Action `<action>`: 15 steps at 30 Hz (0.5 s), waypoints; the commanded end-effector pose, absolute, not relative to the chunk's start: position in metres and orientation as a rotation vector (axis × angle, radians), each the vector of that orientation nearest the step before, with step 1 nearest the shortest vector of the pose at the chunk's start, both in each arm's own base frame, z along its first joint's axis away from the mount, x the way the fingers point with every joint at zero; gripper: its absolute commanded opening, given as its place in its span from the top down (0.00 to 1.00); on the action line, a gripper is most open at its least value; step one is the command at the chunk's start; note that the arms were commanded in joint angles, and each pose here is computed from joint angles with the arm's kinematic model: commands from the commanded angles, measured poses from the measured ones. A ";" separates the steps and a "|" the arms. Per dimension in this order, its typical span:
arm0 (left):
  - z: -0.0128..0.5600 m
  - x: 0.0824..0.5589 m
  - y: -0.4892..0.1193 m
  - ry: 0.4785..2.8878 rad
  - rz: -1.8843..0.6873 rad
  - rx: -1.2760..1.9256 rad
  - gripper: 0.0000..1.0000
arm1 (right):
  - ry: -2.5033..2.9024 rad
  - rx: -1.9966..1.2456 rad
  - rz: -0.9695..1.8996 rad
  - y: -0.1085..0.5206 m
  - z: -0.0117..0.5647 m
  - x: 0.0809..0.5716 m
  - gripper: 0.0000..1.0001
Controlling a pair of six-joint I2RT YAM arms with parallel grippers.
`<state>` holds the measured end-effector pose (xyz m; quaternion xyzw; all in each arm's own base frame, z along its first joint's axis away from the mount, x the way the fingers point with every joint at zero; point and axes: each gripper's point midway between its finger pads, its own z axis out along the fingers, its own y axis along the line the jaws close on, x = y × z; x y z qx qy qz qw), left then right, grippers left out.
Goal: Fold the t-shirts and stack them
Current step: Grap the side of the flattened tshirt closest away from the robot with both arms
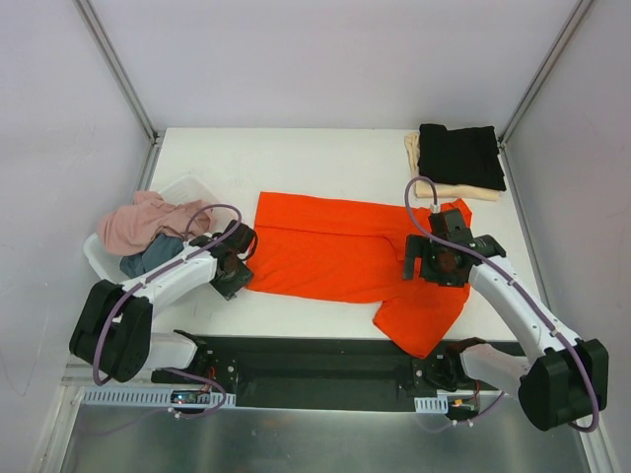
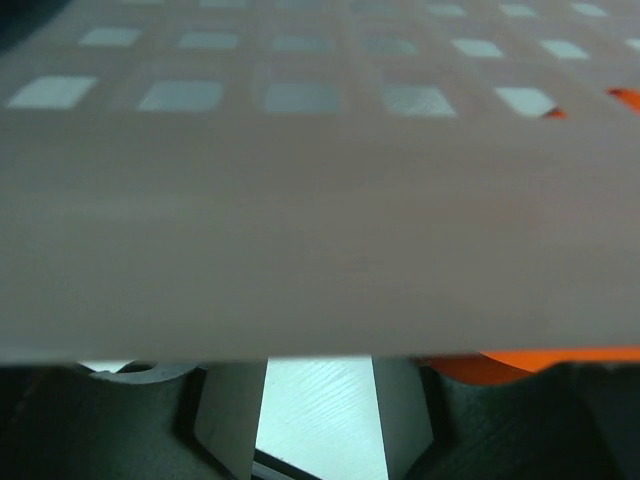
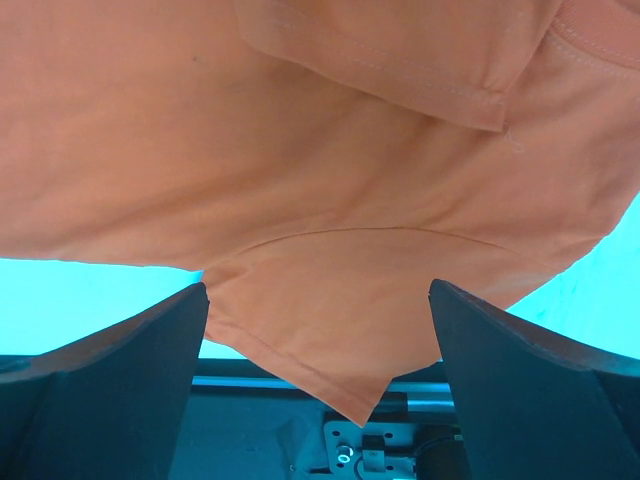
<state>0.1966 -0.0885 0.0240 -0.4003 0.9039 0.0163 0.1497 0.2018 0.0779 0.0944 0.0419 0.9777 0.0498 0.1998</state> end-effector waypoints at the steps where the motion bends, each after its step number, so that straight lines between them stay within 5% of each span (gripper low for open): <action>1: 0.026 0.209 -0.089 2.539 0.053 -1.194 0.60 | 2.700 0.066 0.189 0.085 0.099 0.202 0.03; 8: 0.021 0.211 -0.096 2.560 0.054 -1.178 0.63 | 2.700 0.013 0.206 0.087 0.100 0.198 0.03; 15: 0.015 0.216 -0.103 2.585 0.067 -1.157 0.87 | 2.771 -0.130 0.198 0.097 0.101 0.173 0.03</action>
